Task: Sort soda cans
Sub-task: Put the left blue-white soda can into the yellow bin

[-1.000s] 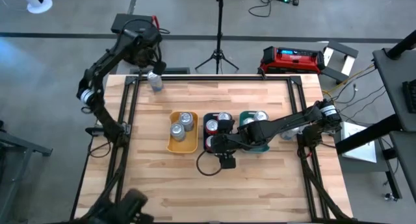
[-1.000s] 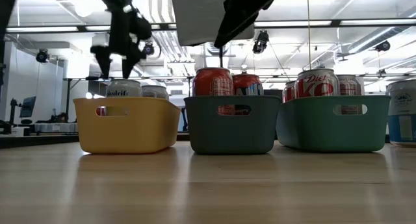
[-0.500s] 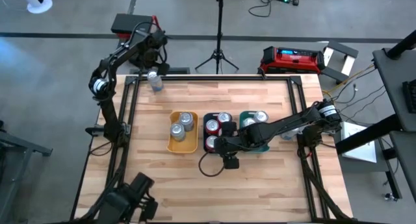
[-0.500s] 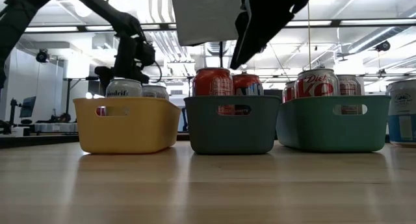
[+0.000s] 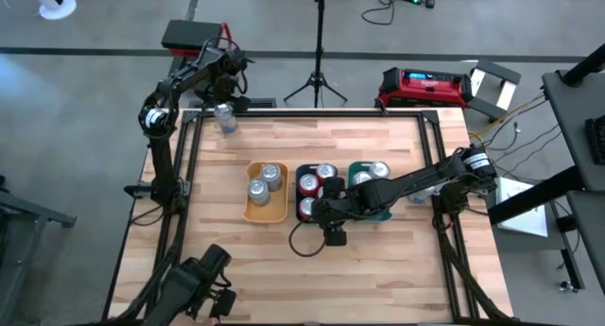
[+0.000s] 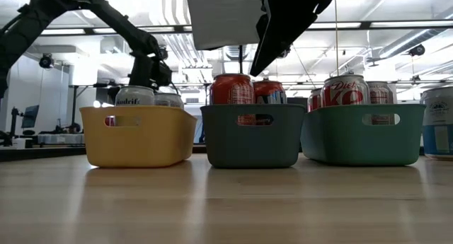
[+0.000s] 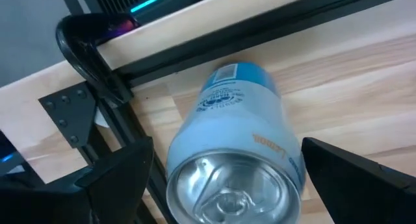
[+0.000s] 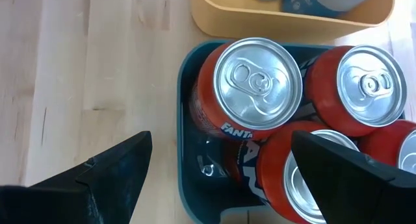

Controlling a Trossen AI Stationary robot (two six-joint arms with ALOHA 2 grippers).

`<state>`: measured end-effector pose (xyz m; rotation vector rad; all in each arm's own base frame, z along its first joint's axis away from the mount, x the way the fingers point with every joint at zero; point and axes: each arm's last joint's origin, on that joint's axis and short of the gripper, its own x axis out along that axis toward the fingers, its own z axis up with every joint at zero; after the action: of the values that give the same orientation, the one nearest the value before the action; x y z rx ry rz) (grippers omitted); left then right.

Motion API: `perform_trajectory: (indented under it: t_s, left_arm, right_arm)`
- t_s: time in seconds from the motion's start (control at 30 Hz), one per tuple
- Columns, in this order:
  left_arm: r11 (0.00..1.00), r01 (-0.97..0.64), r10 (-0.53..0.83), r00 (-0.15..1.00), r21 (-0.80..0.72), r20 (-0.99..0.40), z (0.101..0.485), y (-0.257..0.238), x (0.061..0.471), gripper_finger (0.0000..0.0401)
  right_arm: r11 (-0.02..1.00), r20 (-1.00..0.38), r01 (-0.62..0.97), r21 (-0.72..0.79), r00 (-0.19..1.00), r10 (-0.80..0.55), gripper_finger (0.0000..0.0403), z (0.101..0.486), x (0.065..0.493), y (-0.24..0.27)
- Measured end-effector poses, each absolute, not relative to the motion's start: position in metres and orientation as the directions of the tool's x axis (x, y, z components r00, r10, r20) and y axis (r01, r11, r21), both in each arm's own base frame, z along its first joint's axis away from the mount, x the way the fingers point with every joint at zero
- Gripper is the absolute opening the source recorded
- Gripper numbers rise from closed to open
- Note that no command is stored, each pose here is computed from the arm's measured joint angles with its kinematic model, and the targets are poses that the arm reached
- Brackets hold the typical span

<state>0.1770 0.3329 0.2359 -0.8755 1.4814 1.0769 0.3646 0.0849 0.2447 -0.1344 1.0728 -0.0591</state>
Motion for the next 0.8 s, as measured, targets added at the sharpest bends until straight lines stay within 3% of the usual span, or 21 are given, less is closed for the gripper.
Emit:
perform_trajectory:
  t_s: [0.33, 0.8]
  left_arm:
    - [0.336, -0.932, -0.035, -0.158, 0.138, -0.987, 0.227, 0.320, 0.172, 0.0368]
    - [0.375, -0.919, 0.037, -0.119, 0.124, -0.992, 0.211, 0.321, 0.171, 0.0349]
  right_arm:
    - [0.991, -0.872, -0.011, -0.135, 0.476, -0.114, 0.0364, 0.245, 0.364, 0.085]
    - [0.991, -0.872, -0.002, -0.131, 0.476, -0.114, 0.0364, 0.245, 0.364, 0.085]
